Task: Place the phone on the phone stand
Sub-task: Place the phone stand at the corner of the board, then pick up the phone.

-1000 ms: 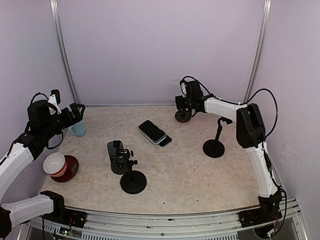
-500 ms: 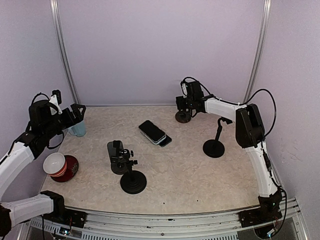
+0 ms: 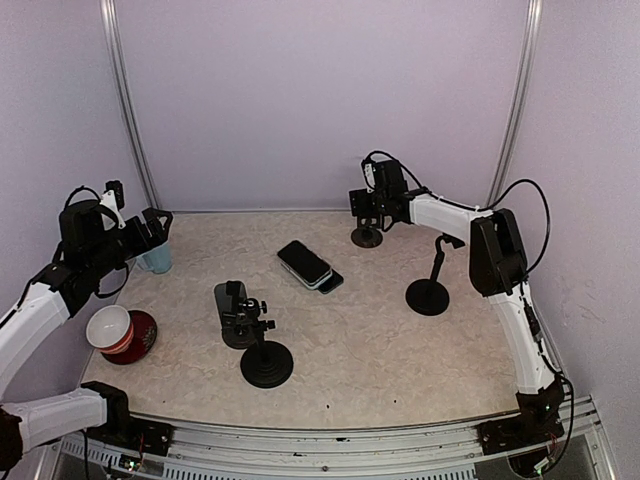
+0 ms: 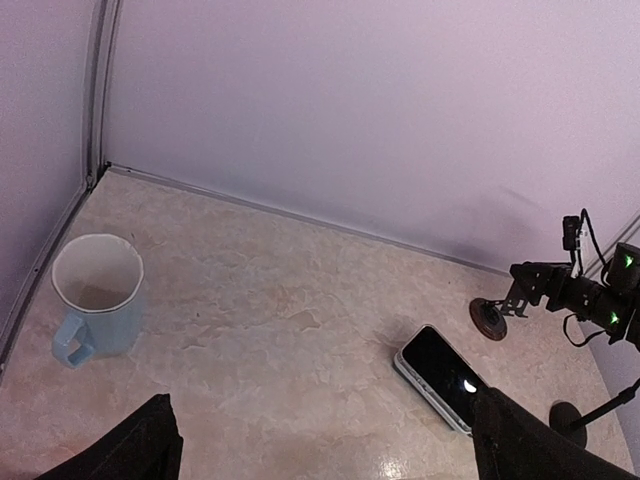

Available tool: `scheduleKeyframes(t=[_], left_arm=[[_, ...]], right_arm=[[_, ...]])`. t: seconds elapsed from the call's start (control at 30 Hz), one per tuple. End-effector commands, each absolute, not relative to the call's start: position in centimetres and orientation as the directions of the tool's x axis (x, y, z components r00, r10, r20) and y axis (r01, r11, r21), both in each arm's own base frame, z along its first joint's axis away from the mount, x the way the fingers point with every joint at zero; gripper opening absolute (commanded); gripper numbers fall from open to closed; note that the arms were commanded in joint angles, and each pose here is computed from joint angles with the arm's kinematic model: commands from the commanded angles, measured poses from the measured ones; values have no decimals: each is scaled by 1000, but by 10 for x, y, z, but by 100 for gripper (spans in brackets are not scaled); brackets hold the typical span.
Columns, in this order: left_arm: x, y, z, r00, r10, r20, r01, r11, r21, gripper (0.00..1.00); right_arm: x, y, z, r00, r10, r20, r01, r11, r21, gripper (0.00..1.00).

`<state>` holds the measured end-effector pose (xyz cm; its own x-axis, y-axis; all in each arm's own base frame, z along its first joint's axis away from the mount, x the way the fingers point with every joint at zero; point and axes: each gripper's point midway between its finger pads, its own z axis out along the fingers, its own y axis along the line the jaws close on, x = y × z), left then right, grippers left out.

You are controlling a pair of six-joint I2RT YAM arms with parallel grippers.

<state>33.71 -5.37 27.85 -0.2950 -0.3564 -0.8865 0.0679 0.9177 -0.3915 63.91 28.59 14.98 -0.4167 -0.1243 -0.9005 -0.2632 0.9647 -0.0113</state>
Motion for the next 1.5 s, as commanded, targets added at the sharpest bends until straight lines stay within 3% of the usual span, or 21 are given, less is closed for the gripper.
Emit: scheduleKeyframes(t=[0.0,0.2,0.43,0.6,0.8,0.97,1.2,1.47], left_arm=[[338,-52,280,-280,-365,-888,72,914,-399,99],[338,-52,281,-279,-366,-888,75,913,-400,99],[336,-53,284,-271,-370,-889,82,911,-404,99],[336,-52,285,-270,-370,-889,81,911,-404,99],[335,-48,285,-262,-369,-892,68,915,-399,99],[335,-45,285,-259,-370,-892,57,916,-396,99],[336,-44,283,-259,-366,-894,48,919,-391,99],[336,-44,283,-260,-367,-893,49,919,-392,99]], right_arm=[[644,283,170,-386,-116,-915,-267,964,-10,89],[632,279,220,-340,-117,-933,-281,959,-18,100],[588,291,286,-267,-157,-951,-361,931,-52,100],[541,334,305,-229,-250,-941,-471,874,-117,100],[487,402,266,-232,-377,-897,-585,791,-182,100],[462,442,201,-267,-462,-846,-640,742,-202,100],[460,458,123,-350,-523,-778,-669,720,-183,100],[463,457,75,-405,-575,-711,-673,714,-194,100]])
